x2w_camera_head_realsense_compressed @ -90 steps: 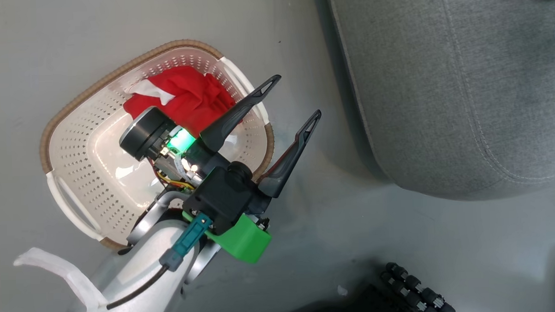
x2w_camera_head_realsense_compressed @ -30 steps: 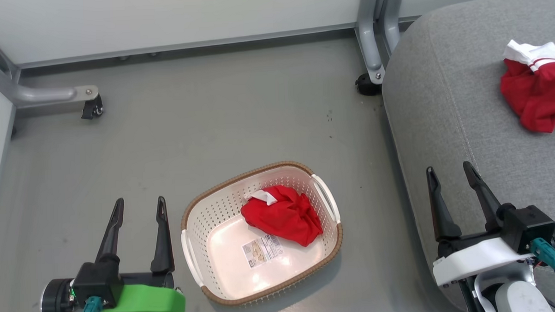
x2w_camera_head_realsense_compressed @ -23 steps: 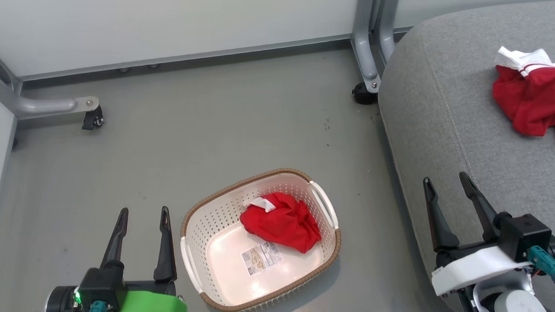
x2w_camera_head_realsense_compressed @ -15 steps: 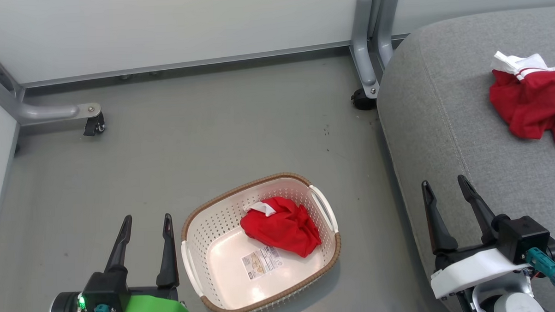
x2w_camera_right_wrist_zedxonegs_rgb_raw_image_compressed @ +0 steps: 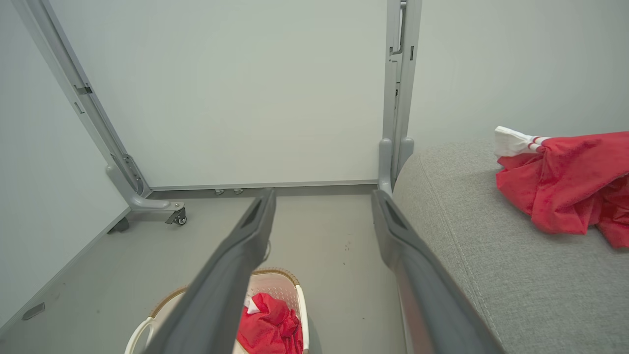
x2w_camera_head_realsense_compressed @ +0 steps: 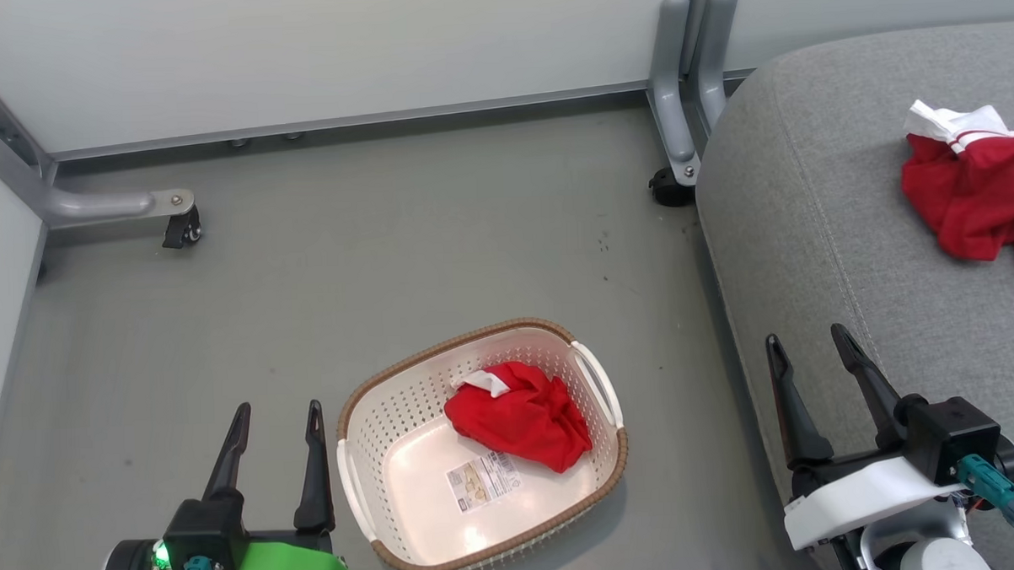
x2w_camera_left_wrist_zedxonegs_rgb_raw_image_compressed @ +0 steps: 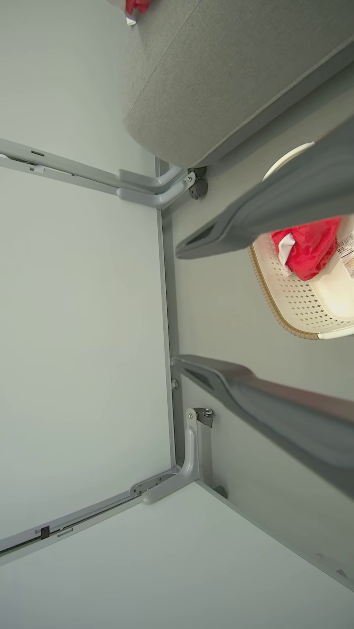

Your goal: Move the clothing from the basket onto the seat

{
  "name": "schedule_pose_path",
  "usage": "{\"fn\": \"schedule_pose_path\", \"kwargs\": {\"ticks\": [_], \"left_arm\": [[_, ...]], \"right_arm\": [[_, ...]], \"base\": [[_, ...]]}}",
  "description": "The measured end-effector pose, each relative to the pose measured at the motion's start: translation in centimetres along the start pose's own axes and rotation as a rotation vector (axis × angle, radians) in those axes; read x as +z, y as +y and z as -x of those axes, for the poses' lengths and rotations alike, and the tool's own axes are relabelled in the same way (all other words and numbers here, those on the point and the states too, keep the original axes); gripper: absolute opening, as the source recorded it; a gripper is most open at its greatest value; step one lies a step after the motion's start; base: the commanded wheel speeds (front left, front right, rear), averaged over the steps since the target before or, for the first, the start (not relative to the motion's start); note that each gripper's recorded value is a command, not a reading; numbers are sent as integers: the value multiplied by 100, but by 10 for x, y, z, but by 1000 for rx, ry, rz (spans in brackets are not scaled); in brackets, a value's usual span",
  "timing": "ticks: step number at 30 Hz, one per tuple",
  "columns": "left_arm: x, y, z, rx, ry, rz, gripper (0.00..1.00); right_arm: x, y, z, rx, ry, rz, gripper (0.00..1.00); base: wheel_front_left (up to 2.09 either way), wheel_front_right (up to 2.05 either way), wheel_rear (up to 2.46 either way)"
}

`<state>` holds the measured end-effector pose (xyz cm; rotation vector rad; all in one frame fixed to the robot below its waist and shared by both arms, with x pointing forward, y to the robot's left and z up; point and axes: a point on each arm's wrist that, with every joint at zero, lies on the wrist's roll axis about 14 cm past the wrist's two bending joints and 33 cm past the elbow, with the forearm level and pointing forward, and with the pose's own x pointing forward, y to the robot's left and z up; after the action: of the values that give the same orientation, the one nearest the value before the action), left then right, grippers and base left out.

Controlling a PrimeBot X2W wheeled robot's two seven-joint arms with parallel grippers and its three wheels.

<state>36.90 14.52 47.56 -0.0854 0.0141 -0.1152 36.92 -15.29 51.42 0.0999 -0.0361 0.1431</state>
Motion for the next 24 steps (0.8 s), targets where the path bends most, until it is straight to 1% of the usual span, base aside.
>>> {"fn": "schedule_pose_path", "kwargs": {"ticks": [6, 10, 14, 19, 21, 24], "left_arm": [[-2, -1, -7, -4, 3, 4, 100], [2, -10, -24, -37, -11, -5, 100], [-1, -29, -50, -106, -9, -23, 100], [-11, -61, -87, -223, 5, -42, 100], [-22, -72, -98, -257, 32, -9, 100], [-45, -89, -117, -322, 85, -14, 100]], "right_arm": [[0, 0, -5, 3, -2, 0, 100], [3, 0, -15, 8, -16, 2, 100], [6, 0, -32, 15, -34, 11, 100], [6, -2, -56, 24, -52, 28, 100], [4, -2, -66, 29, -57, 29, 100], [-4, -4, -81, 35, -58, 32, 100]], "base": [[0, 0, 0], [0, 0, 0], [0, 0, 0], [0, 0, 0], [0, 0, 0], [0, 0, 0]]}}
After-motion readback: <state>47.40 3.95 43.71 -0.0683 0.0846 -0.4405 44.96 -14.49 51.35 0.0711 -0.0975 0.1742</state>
